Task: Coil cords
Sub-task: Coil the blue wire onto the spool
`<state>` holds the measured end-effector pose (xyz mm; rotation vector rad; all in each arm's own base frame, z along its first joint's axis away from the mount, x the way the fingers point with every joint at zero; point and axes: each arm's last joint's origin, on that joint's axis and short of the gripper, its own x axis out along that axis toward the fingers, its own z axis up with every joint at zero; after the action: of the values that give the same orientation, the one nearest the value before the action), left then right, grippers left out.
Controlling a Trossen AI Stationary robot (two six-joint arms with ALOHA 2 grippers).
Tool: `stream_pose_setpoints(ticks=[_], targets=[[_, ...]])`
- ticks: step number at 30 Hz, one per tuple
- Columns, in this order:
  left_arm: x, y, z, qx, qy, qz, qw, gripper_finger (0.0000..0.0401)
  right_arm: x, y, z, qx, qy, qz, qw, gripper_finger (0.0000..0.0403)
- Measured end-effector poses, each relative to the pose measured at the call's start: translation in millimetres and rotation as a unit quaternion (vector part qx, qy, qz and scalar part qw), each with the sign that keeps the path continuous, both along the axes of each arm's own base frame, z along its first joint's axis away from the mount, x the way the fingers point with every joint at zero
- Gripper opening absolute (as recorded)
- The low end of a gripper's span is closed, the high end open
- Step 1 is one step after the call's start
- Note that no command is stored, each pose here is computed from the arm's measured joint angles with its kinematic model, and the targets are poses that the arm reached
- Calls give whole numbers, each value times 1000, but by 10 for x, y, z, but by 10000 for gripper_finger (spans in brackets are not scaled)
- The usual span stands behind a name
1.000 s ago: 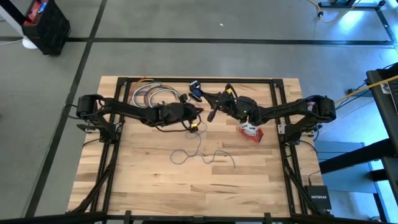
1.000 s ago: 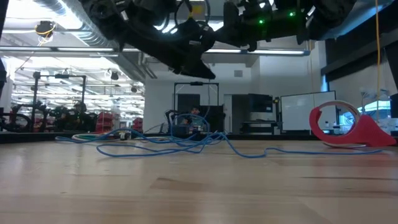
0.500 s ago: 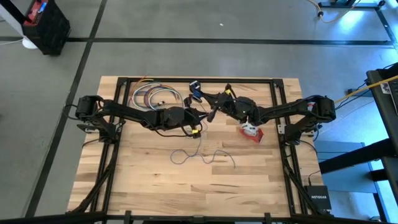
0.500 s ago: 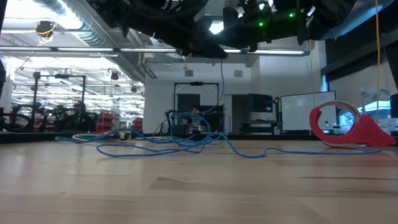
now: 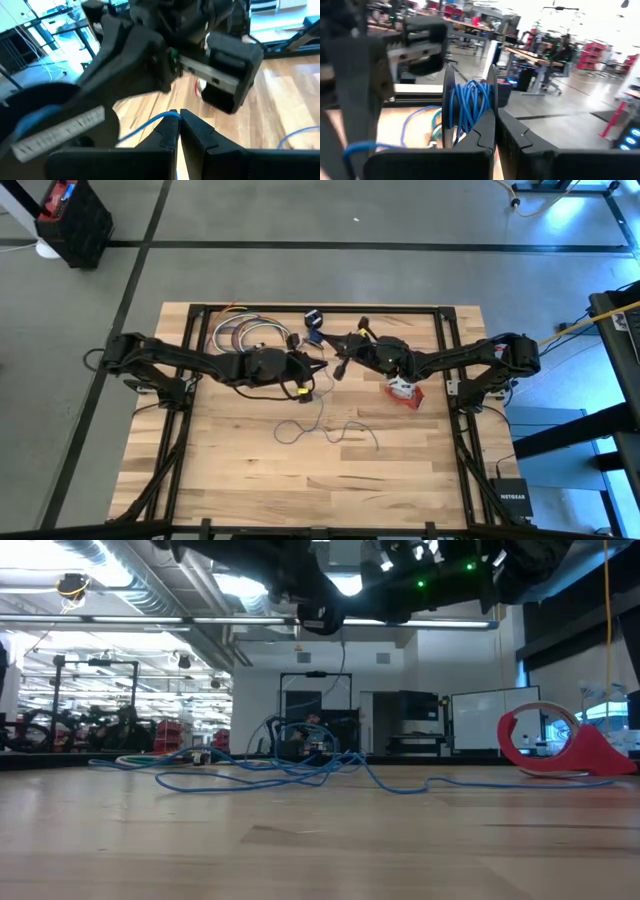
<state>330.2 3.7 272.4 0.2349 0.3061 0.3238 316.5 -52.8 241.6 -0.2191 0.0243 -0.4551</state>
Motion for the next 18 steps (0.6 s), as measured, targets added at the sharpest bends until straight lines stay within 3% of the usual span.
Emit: stream_pose_setpoints(ticks=[18], targets=[[-106,-18,240,3,-58,10,998,8,7,20,-59,-16,40,39,998,10]])
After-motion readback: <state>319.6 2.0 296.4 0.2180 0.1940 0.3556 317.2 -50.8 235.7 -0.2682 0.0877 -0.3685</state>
